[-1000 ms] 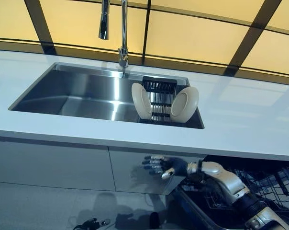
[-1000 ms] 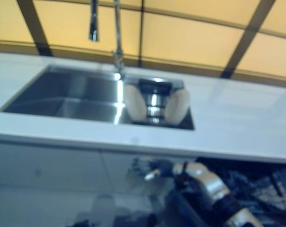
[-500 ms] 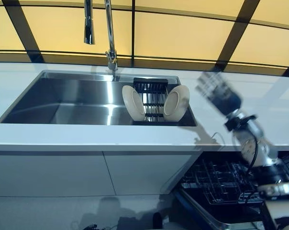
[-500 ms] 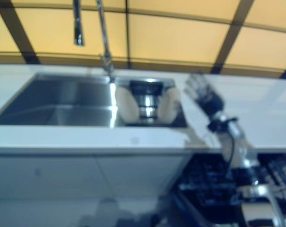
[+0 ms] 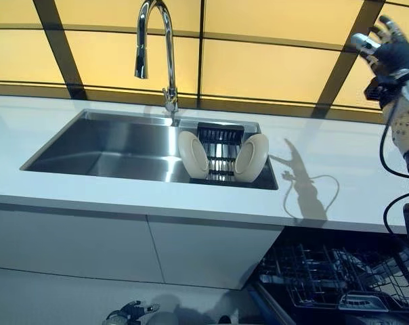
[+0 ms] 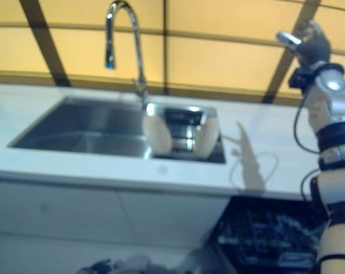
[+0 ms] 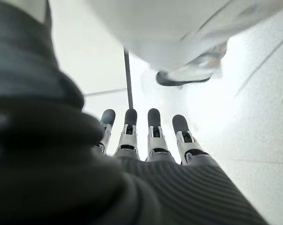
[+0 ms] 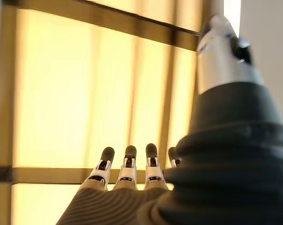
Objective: Take plates into dishwasher
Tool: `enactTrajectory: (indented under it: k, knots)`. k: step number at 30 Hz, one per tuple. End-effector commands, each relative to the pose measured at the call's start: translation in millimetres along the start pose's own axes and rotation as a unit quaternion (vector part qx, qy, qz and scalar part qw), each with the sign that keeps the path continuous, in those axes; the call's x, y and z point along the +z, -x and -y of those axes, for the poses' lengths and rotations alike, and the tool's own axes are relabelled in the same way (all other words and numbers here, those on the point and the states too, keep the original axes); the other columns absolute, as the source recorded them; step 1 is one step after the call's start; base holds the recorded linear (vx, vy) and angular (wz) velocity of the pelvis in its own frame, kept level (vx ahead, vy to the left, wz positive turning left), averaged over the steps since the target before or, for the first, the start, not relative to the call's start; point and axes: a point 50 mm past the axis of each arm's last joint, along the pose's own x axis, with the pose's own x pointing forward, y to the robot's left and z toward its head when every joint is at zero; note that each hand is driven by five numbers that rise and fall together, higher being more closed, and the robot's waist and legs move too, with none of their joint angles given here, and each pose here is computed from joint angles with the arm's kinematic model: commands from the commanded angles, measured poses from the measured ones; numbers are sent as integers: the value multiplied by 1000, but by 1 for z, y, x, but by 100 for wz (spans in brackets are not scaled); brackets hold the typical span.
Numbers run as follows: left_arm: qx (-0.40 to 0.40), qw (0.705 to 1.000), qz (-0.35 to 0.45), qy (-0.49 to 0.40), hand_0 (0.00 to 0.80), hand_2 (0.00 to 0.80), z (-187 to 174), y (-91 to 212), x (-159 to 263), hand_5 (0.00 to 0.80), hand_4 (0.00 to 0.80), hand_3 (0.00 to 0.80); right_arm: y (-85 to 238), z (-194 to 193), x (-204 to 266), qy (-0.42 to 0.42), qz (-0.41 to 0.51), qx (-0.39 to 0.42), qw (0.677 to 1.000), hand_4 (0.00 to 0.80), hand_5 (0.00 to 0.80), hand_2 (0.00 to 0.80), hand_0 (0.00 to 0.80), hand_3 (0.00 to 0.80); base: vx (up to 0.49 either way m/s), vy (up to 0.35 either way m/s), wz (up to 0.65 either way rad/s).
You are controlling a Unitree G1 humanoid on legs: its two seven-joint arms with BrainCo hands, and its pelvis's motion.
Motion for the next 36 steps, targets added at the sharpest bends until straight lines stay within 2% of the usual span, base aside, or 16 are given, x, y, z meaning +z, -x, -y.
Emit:
enactTrajectory:
  k: [1, 8, 24, 28, 36]
  knots:
    - [33, 999, 17, 13, 0, 0, -21, 1, 11, 0, 0, 0, 1, 10, 38, 23, 37, 4, 999, 0, 0, 0, 0, 0, 152, 101, 2]
    - [26, 999, 7, 19, 0, 0, -24, 2, 0, 0, 0, 0, -1, 16, 35, 63, -15, 31, 997, 0, 0, 0, 0, 0, 26, -5, -7]
    - [19, 1000, -2, -1, 0, 0, -24, 4, -12, 0, 0, 0, -5, 14, 33, 137, -56, 10, 989, 0, 0, 0, 0, 0, 5, -40, 3]
    - [18, 1000, -1, -2, 0, 0, -24, 4, -14, 0, 0, 0, -6, 9, 33, 130, -37, -4, 991, 0, 0, 0, 0, 0, -16, -14, -2]
    - [18, 1000, 3, -4, 0, 0, -25, 5, -13, 0, 0, 0, -5, 5, 9, 78, -94, 30, 992, 0, 0, 0, 0, 0, -17, -11, 0]
